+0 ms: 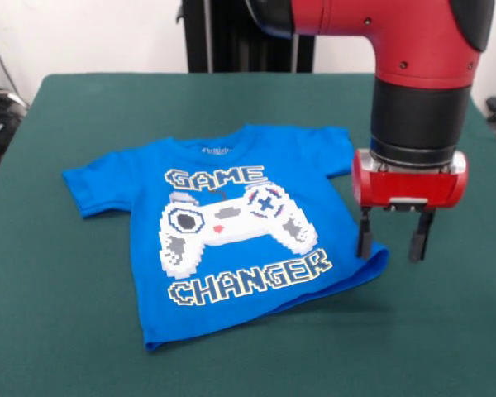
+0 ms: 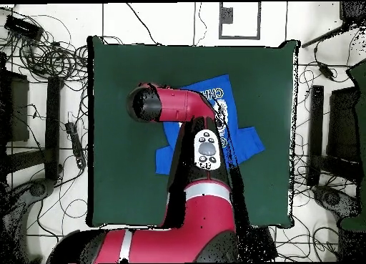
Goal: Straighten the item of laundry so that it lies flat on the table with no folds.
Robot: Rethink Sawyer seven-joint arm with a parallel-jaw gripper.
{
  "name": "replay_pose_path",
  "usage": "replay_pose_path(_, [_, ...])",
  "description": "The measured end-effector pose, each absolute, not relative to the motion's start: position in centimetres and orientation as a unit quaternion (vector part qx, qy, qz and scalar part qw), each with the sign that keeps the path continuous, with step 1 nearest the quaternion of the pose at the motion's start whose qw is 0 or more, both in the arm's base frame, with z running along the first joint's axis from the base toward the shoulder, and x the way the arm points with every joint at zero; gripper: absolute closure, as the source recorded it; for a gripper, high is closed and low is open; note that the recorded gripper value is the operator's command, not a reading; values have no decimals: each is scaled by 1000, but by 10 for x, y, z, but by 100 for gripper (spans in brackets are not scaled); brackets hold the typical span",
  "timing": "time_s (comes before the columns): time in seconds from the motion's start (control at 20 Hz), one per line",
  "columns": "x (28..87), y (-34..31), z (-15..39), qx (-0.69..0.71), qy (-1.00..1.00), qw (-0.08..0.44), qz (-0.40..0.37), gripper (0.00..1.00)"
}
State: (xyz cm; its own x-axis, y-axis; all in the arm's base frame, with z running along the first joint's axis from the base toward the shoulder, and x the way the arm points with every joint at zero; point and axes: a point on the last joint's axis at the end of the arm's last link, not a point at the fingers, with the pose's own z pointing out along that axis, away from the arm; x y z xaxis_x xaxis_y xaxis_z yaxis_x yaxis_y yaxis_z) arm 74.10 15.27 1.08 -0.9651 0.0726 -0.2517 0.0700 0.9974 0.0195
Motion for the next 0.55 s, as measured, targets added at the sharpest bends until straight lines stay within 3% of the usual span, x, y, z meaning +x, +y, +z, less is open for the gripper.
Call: replay_pose_path(0.55, [713,150,-33,37,995,96,3,0])
